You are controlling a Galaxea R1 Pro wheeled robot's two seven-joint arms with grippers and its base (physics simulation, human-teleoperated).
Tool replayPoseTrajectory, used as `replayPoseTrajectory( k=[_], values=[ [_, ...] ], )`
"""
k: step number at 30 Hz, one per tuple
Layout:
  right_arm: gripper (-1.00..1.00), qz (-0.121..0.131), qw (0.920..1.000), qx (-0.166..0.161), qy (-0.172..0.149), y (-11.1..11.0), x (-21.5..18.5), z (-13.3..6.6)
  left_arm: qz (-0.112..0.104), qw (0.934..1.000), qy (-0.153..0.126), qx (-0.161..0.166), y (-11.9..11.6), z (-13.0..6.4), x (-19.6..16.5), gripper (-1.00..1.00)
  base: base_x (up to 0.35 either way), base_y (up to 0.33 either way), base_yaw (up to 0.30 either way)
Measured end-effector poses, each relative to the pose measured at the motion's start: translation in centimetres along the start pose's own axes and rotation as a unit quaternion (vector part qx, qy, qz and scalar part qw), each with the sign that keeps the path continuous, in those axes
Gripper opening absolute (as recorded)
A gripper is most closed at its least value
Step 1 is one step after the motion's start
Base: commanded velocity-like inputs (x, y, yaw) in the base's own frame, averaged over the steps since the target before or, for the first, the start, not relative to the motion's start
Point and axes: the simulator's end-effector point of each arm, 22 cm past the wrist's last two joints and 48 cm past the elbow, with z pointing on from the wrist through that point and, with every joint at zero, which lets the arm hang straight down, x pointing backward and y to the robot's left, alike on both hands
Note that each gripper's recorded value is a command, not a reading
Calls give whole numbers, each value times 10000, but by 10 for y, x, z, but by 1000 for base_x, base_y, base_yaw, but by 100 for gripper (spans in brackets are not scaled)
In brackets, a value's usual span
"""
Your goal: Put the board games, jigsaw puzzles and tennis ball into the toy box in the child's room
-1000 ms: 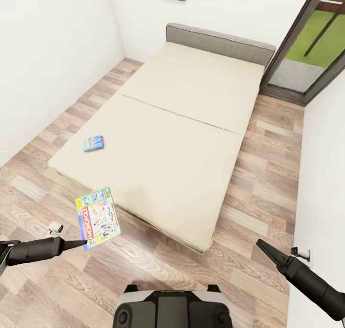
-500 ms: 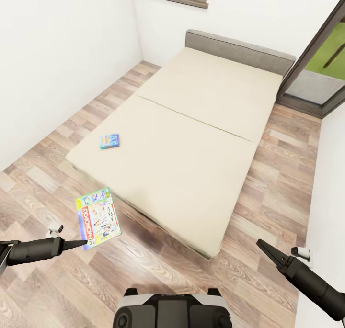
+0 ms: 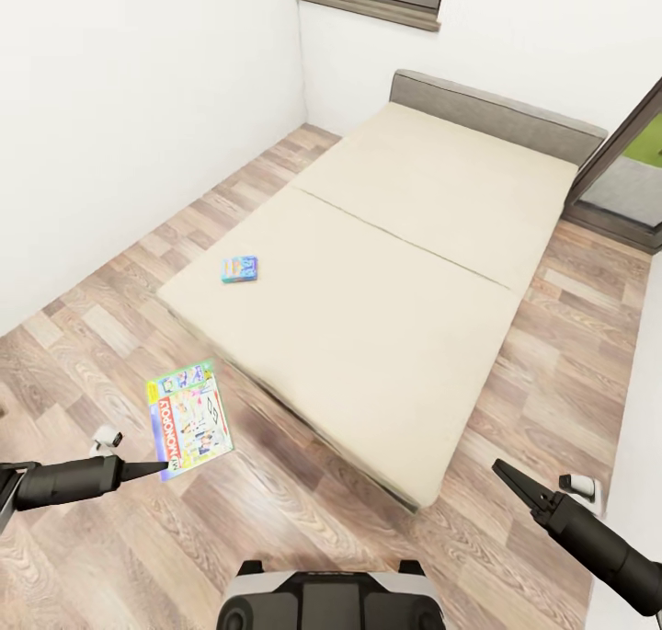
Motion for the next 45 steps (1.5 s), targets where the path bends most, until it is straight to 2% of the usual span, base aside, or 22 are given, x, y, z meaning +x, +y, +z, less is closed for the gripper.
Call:
replayPoseTrajectory(
  k=[45],
  values=[
    [100,-198,9995,-205,-118,24,-11,-3,272,9995,-130,75,-25,-7,-12,-100,0,0,198]
  ],
)
